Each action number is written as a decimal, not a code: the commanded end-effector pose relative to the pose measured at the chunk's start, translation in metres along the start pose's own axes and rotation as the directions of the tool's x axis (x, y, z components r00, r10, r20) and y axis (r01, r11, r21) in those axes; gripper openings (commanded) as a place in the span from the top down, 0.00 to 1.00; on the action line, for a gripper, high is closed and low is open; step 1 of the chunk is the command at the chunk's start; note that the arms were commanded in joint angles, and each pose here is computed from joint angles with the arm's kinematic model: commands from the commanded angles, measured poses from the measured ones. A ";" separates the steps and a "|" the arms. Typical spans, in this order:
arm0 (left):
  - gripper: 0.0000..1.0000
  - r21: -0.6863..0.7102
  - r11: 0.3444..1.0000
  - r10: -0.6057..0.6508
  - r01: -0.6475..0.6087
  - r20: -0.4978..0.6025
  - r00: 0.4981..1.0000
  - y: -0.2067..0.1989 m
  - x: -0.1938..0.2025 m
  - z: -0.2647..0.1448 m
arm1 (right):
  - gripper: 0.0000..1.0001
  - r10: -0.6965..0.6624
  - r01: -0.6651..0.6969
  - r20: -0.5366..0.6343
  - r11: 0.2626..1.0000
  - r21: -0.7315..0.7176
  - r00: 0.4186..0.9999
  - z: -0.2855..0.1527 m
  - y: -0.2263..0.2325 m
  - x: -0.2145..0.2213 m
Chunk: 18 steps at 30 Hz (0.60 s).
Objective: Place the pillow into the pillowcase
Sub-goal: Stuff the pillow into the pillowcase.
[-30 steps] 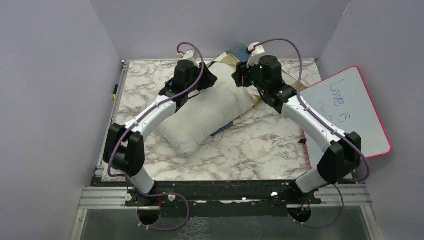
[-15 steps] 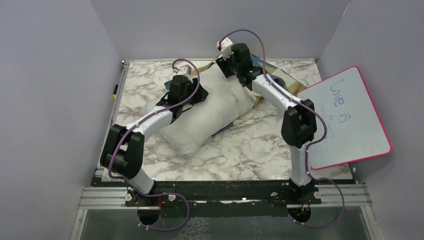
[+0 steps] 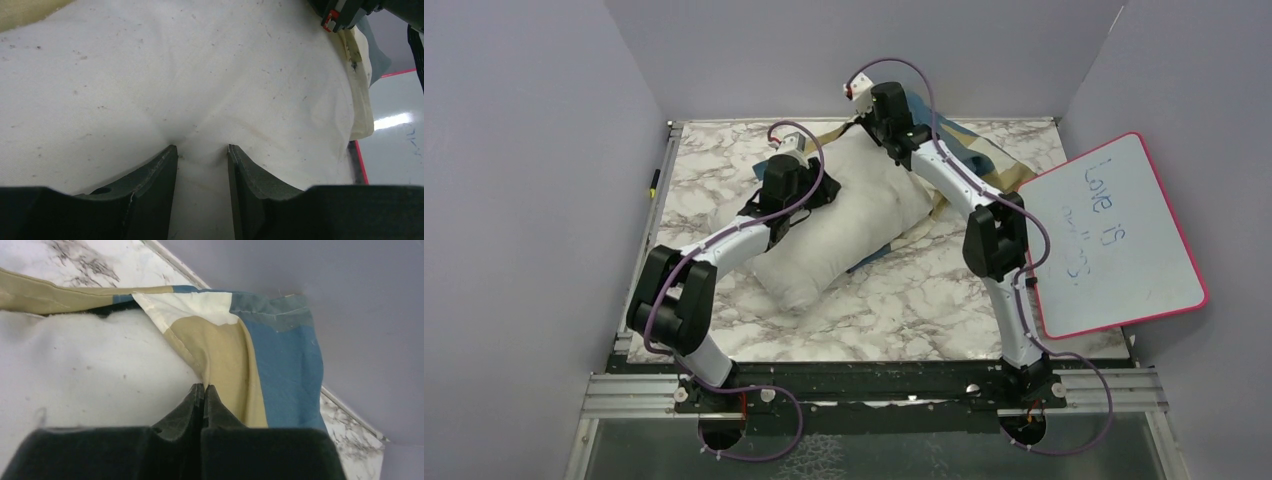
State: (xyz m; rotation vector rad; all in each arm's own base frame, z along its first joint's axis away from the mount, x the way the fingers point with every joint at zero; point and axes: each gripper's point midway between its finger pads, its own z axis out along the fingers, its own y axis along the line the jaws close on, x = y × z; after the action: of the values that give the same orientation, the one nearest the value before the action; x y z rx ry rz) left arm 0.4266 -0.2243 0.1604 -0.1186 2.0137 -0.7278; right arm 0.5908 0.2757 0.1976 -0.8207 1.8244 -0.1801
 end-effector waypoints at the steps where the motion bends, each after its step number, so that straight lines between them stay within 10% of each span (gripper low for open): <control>1: 0.56 -0.080 0.996 -0.039 0.028 -0.144 0.989 0.032 0.053 0.007 | 1.00 0.065 -0.062 0.028 0.993 -0.103 0.997 -0.007 0.029 -0.026; 9: 0.58 -0.079 0.995 -0.071 0.060 -0.135 0.988 0.035 0.056 0.025 | 1.00 0.620 -0.487 0.047 0.660 -0.573 0.784 -0.074 0.107 -0.102; 14: 0.58 -0.074 0.995 -0.083 0.074 -0.128 0.988 0.029 0.052 0.032 | 1.00 0.692 -0.536 -0.046 0.513 -0.671 0.720 -0.070 0.148 -0.092; 18: 0.59 -0.106 0.992 -0.082 0.071 -0.103 0.991 0.029 0.046 0.028 | 1.00 0.645 -0.476 -0.028 0.532 -0.700 0.763 -0.076 0.166 -0.103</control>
State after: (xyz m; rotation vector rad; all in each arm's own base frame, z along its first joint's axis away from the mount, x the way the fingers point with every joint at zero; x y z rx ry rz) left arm 0.4476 -0.2339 0.1441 -0.1747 2.0066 -0.7618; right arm 0.5173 0.3813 0.1976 -0.4896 1.9131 0.7690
